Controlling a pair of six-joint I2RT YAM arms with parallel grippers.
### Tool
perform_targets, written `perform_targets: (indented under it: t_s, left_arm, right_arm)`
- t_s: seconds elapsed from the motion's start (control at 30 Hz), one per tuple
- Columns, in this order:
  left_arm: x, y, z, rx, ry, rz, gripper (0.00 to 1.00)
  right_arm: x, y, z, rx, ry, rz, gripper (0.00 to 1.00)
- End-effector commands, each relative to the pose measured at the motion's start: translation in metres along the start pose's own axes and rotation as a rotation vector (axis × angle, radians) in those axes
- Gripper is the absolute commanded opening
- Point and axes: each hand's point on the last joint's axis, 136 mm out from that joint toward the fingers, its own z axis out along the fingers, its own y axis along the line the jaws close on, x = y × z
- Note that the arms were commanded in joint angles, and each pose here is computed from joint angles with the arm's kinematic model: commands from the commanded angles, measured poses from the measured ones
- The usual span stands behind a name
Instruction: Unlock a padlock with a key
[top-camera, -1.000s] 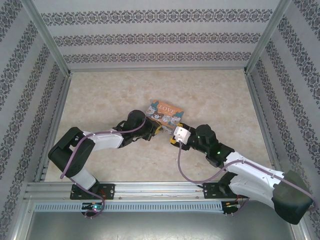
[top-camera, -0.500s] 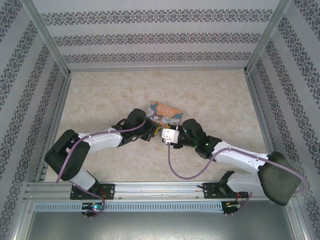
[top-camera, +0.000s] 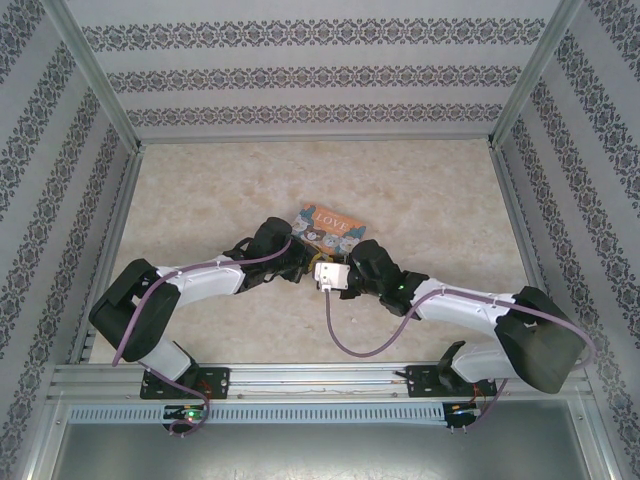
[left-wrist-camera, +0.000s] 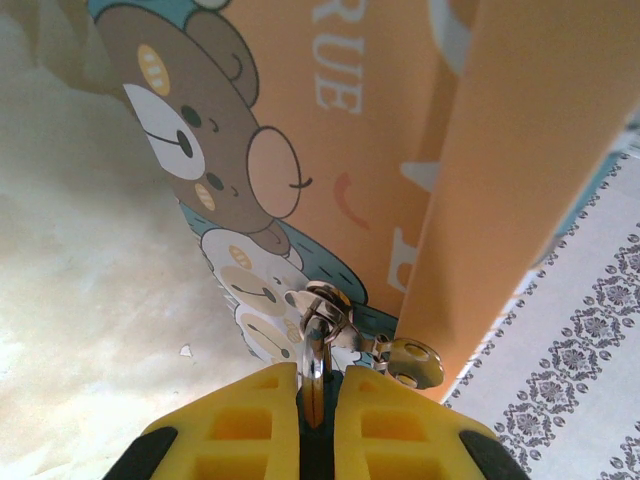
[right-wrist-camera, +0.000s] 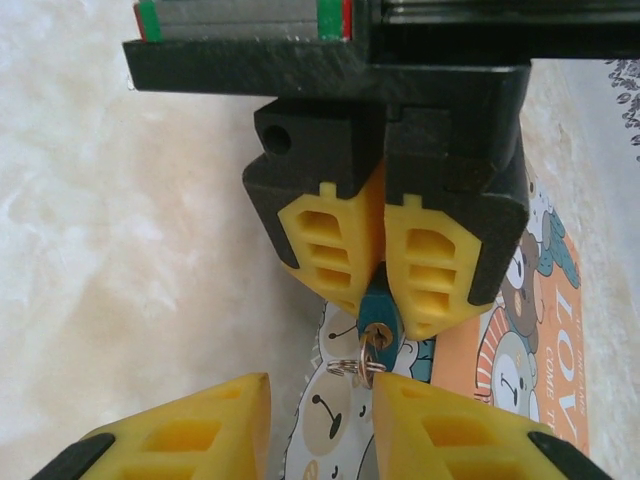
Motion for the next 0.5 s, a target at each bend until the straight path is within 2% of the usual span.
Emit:
perform_targets:
  t_s: [0.0, 0.47]
  left_arm:
    - [0.004, -0.007, -0.004, 0.021, -0.002, -0.006, 0.0]
    - [0.006, -0.006, -0.002, 0.032, 0.011, -0.009, 0.0]
  right_arm:
    - [-0.01, -0.012, 0.002, 0.043, -0.013, -0.023, 0.32]
    - [-0.013, -0.02, 0.014, 0.067, -0.017, -0.018, 0.23]
